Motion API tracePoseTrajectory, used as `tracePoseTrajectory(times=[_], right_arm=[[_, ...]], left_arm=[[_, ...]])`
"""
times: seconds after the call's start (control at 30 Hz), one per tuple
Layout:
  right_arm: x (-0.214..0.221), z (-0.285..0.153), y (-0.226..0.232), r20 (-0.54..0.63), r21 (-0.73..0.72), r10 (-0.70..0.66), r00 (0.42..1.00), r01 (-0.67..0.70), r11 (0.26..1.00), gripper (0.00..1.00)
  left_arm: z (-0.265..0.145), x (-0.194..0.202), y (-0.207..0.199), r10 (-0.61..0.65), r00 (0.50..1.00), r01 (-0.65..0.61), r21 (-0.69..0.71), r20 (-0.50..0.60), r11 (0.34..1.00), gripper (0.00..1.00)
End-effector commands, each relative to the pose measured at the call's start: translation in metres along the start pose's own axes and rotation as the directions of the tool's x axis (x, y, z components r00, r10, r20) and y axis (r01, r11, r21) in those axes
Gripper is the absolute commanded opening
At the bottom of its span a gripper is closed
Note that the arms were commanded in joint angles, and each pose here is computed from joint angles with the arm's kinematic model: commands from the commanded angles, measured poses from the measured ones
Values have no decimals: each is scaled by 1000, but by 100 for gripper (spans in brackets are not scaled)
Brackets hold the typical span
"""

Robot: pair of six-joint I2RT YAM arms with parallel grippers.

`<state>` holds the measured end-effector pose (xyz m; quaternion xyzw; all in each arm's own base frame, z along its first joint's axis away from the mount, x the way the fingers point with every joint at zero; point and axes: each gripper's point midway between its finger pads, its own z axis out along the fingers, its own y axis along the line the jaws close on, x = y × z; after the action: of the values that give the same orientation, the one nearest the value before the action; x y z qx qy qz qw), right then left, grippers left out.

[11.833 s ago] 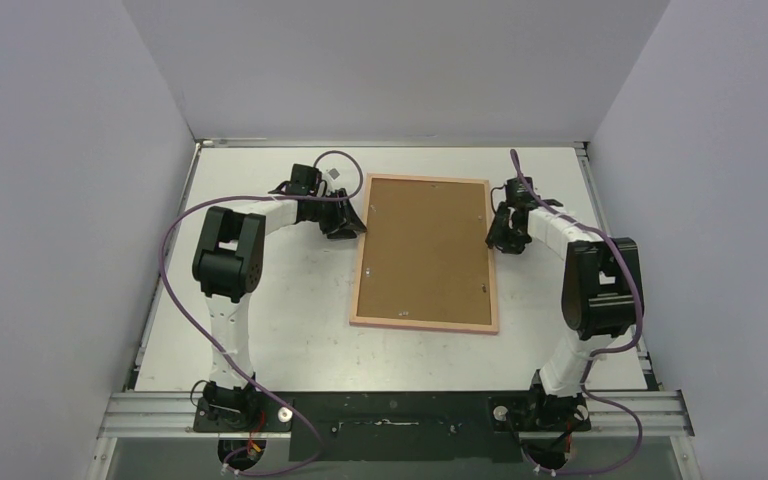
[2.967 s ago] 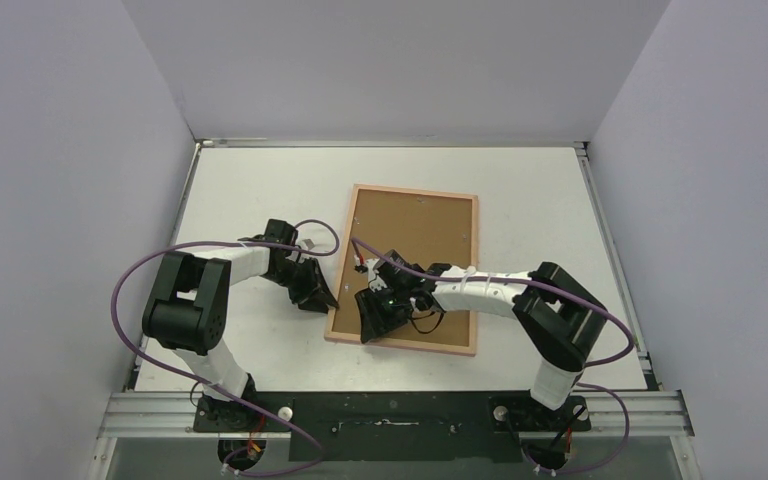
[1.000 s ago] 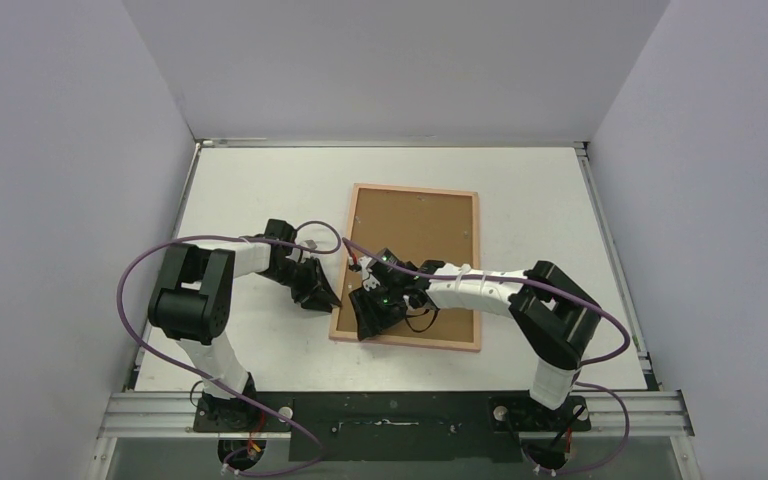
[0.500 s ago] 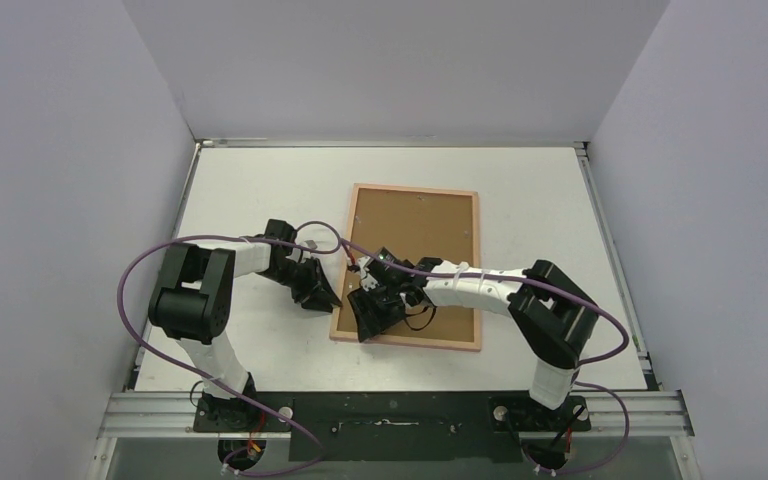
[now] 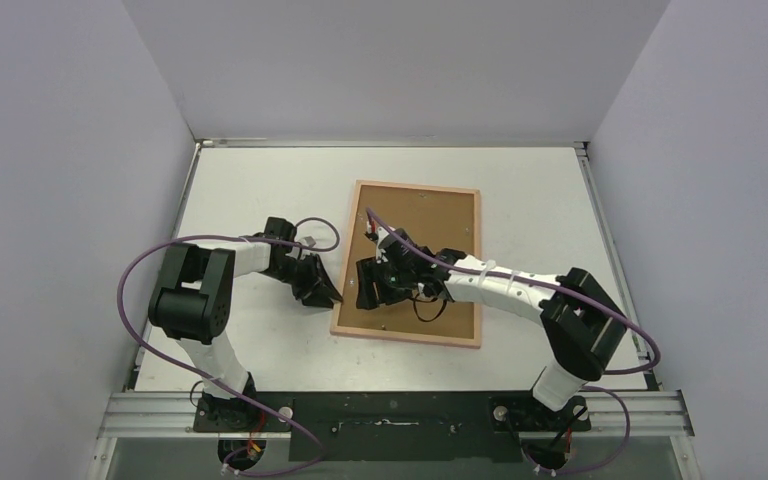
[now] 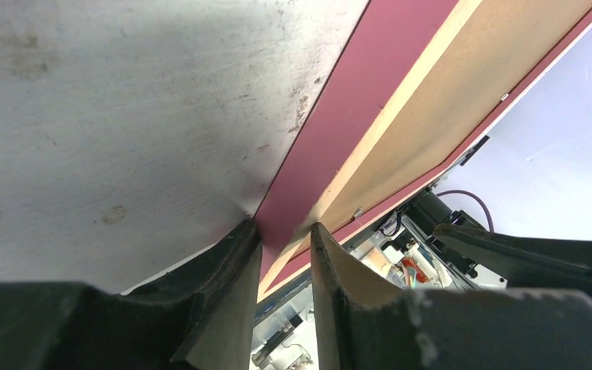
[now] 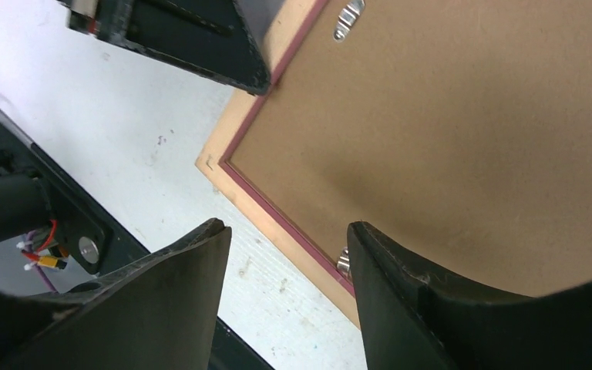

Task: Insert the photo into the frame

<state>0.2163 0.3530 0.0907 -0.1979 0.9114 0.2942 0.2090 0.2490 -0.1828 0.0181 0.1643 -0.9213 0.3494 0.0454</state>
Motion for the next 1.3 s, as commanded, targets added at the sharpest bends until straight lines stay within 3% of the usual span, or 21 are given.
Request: tracePoseTrajectory(times=[0.0,0.13,0.37,0.57,0.73,0.9,1.27], right_arm=[[-9,5,-8,52,60,50,997,-53,997,59],[-22,22,-17,107,114,138,985,-150,982,57],[-43,47,-26,204,103,289,935,-314,944,44],[-60,60,-42,271,109,380,884,-421,900,45],[-70,71,-48,287,77,421,860,-459,885,48],[-73,90,-43,261,23,459,849,-480,877,44],[-60,103,-37,200,-32,541,817,-546,837,40]], left_arm=[[1,-29,-6,41,992,-44,20,120,999,28],[5,-25,-8,6,994,-13,61,112,998,27],[8,-15,1,-12,995,7,52,104,999,24],[4,-10,5,6,994,-10,35,107,999,23],[-9,-25,-9,85,986,-88,18,140,996,35],[-13,-45,-22,133,977,-137,12,164,990,40],[3,-44,-14,117,986,-122,36,122,992,27]])
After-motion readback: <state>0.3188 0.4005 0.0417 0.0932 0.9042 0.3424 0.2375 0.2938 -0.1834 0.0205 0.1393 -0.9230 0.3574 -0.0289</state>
